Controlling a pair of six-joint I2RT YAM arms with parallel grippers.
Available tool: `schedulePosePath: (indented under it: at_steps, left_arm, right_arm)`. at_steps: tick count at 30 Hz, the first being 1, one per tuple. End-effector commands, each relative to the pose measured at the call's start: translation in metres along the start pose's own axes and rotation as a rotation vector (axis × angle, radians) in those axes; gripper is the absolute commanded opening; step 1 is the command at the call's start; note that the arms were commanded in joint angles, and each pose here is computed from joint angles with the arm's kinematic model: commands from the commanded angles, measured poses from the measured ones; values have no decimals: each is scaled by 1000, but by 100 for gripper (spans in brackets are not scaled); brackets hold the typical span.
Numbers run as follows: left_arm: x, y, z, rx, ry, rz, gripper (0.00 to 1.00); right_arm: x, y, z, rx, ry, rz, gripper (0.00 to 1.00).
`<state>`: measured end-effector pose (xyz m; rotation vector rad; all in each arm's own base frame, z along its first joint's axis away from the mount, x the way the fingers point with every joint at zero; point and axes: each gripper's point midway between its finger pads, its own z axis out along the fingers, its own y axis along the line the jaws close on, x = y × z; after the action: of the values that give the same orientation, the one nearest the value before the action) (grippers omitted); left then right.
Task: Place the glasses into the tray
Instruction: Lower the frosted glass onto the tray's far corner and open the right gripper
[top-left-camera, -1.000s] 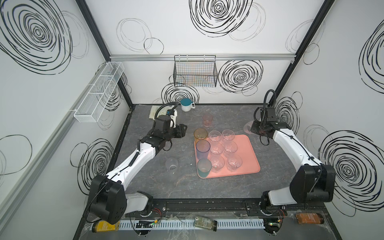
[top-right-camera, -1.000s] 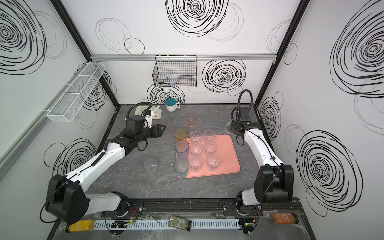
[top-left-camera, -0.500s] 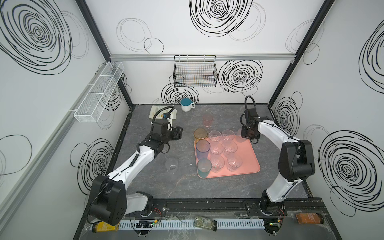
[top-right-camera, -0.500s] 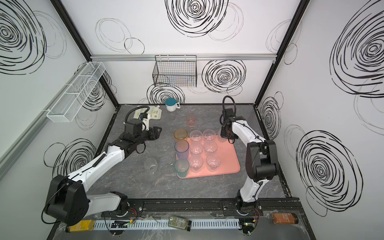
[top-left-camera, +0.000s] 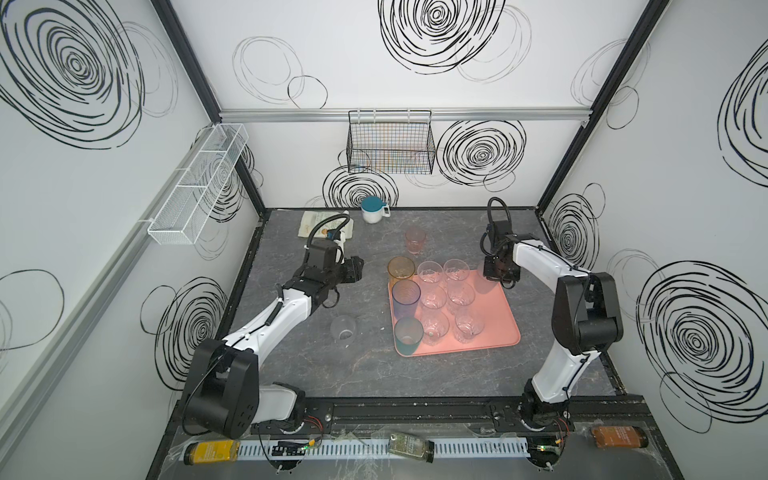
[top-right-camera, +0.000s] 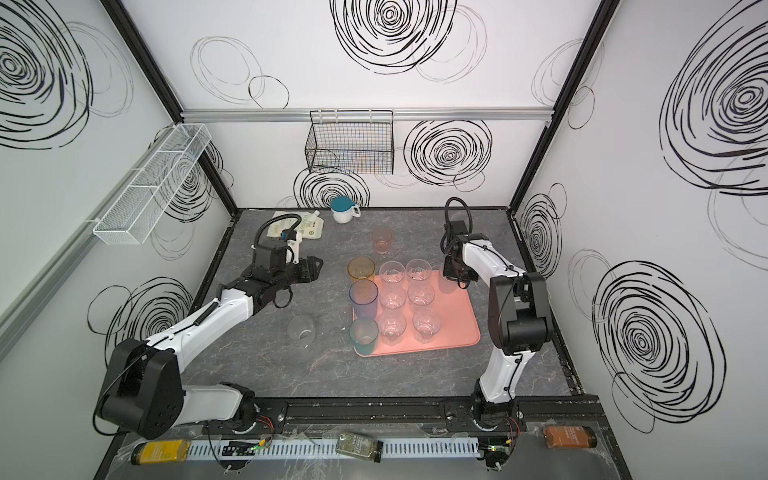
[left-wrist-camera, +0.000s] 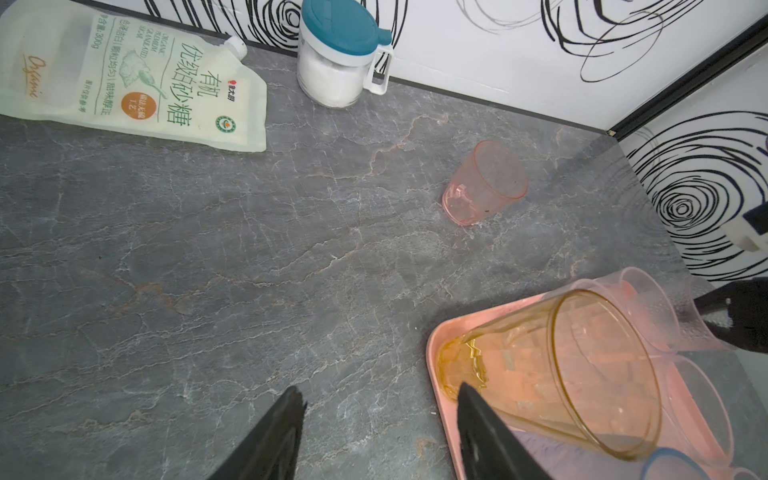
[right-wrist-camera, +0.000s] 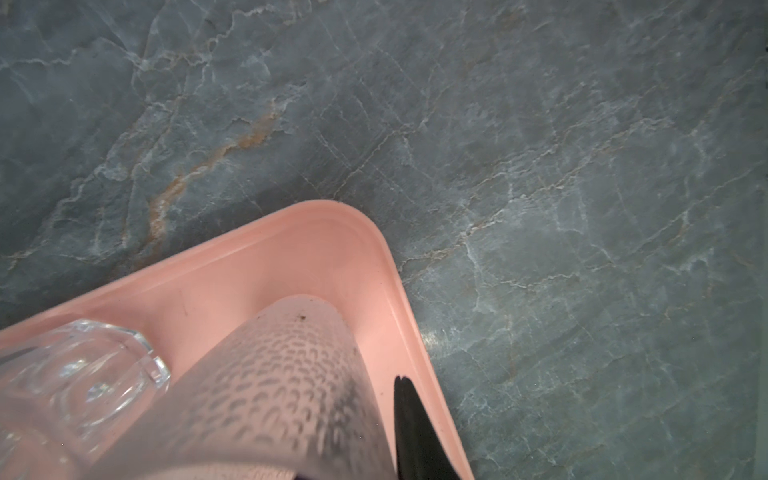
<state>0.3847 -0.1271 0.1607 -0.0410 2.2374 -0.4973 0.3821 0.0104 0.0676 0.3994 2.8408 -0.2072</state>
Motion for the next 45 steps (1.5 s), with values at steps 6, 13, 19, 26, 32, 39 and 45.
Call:
schedulePosePath:
  at_steps: [6,13,19,26,32,39,45]
  left_arm:
    - [-6,5,7,9,-14,-38,63]
    - [0,10,10,-13,0,-30,63]
    - [0,15,13,-29,2,-33,63]
    - [-1,22,15,-48,-1,-38,63]
    - [1,32,17,-93,0,-28,64]
    - [2,35,21,-102,-5,-45,64]
    - [-3,40,15,-108,-30,-66,64]
  right_arm:
    - [-23,1,-6,-7,-50,5,15]
    - [-31,5,4,-15,-50,3,14]
    - [-32,3,0,-11,-58,-5,24]
    - [-39,1,-27,-42,-114,9,43]
    - [-36,3,-55,-107,-154,43,52]
    - [-26,-6,-87,-133,-205,60,57]
    - [-22,-6,-111,-169,-262,67,59]
